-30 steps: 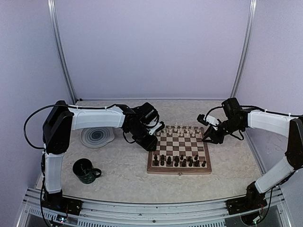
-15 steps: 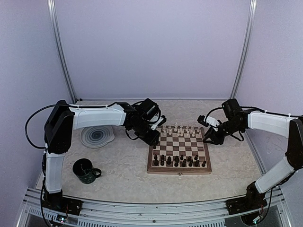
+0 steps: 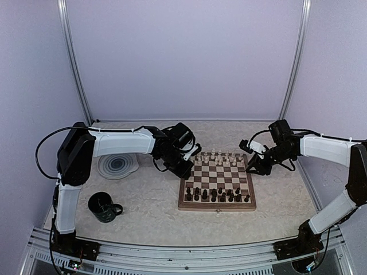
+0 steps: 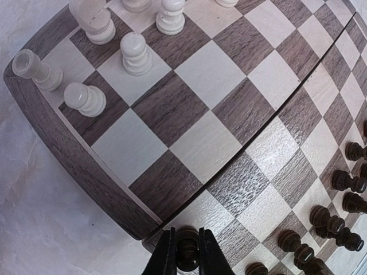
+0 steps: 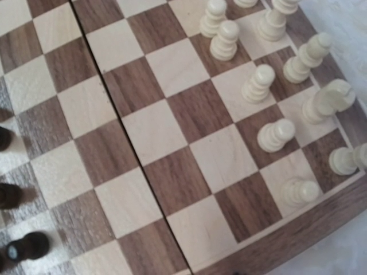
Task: Set up the chess pieces on the board
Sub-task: Pick up the pawn from the chessboard, then place the pawn on a7.
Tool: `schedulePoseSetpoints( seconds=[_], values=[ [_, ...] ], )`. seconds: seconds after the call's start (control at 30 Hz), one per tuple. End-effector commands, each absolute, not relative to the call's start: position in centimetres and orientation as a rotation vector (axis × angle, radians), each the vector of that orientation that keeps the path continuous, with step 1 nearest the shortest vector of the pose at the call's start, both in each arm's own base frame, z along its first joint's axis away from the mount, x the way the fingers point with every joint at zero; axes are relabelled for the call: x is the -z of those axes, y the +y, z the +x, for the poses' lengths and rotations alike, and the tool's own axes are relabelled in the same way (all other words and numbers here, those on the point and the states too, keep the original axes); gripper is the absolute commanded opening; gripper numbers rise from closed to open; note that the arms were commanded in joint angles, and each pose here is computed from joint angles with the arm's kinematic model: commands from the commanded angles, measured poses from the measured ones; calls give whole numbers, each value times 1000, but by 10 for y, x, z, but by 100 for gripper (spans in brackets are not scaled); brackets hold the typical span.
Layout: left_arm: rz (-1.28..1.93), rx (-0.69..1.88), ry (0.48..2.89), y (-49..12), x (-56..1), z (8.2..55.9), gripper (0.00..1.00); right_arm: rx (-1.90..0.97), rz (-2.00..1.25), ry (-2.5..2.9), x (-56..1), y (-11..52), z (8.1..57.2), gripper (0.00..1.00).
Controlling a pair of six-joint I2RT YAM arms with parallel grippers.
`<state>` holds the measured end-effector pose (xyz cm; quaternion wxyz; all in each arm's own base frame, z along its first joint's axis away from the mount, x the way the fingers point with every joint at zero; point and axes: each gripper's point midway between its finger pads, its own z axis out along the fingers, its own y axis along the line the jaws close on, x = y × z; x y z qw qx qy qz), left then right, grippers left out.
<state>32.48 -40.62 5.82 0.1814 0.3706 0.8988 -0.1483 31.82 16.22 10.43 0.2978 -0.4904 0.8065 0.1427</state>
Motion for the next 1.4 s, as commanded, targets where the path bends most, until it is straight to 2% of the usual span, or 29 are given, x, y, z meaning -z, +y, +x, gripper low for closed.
schedulePoseSetpoints(
  seconds=[0.0, 0.2, 0.43, 0.8, 1.37],
  values=[
    [1040, 461, 2498, -421, -77, 328, 12, -351, -1274, 2130, -110, 157, 322, 36],
    [1150, 553, 2282, -477, -142, 306, 11, -291, -1243, 2143, -110, 150, 330, 36],
    [1279, 683, 2127, -539, -165, 279, 11, -157, -1078, 2193, -118, 116, 356, 37],
    [1350, 814, 2056, -596, -142, 256, 12, -90, -962, 2224, -123, 90, 367, 39],
    [1369, 847, 2007, -628, -108, 239, 15, -129, -984, 2249, -114, 93, 362, 40]
  ],
)
